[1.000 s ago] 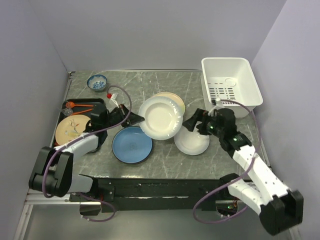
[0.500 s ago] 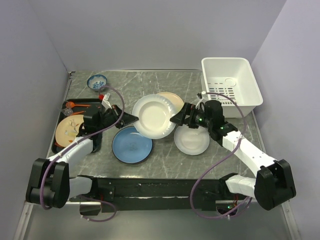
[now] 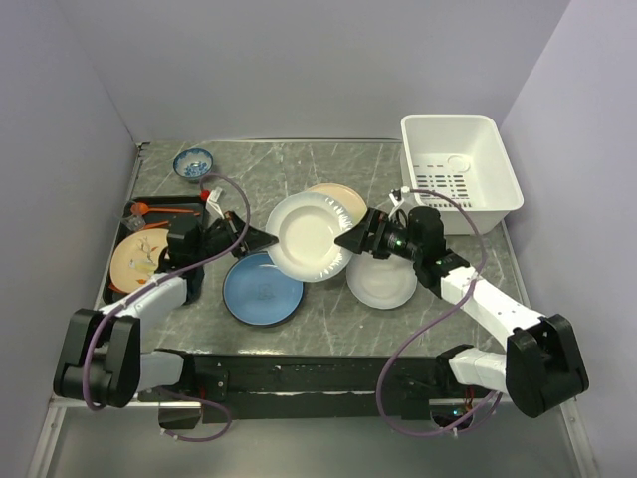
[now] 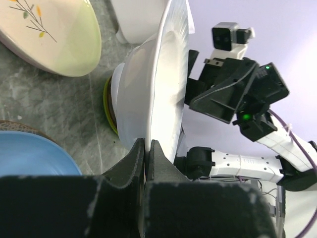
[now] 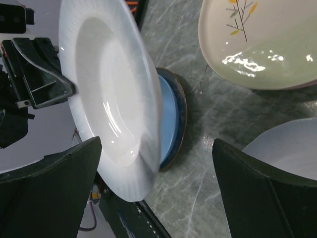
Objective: Place the plates into the plastic bin on the countertop
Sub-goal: Place the plate in the plastic bin.
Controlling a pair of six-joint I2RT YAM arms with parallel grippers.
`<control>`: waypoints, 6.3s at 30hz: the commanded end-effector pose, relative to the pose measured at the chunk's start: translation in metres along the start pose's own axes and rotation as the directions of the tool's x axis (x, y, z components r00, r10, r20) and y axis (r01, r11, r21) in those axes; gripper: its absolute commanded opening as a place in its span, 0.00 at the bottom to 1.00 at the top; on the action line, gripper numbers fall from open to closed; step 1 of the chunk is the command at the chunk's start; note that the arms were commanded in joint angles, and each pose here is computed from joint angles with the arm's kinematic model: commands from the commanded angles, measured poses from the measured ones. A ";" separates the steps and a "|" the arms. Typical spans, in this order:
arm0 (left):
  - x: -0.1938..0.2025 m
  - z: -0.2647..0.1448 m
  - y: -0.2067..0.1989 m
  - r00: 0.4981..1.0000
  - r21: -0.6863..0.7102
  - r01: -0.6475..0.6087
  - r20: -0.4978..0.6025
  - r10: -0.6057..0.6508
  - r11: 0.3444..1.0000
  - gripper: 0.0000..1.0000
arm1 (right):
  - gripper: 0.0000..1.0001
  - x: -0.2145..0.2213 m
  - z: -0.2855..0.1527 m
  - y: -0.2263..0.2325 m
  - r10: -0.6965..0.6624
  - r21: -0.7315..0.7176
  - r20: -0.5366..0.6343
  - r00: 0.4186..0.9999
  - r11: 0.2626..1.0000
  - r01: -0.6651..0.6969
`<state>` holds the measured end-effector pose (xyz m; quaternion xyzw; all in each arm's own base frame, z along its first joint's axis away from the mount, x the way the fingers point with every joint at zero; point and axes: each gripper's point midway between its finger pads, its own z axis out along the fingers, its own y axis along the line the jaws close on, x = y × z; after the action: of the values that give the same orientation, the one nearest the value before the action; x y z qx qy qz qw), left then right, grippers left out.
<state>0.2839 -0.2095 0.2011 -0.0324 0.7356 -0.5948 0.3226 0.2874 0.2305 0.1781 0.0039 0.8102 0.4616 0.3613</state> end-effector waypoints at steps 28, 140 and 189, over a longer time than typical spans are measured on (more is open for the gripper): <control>0.004 0.004 -0.036 0.995 0.194 -0.085 -0.039 0.095 0.977 0.01 | 0.00 0.015 0.011 0.022 0.048 -0.220 -0.043 0.998 0.974 -0.056; -0.037 -0.041 0.100 0.965 -0.638 -0.024 0.185 0.184 0.769 0.99 | 0.00 -0.220 -0.059 -0.018 0.149 -0.004 0.397 0.906 0.987 -0.160; -0.035 -0.020 0.110 0.980 -0.627 -0.061 0.111 0.166 0.776 0.99 | 0.00 -0.300 -0.104 -0.086 0.256 -0.013 0.623 0.739 0.948 -0.317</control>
<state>0.3259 -0.1381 0.0985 -0.1672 0.8718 -0.2804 0.3652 0.4636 0.0100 0.2308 0.3549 0.7230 0.4092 0.4288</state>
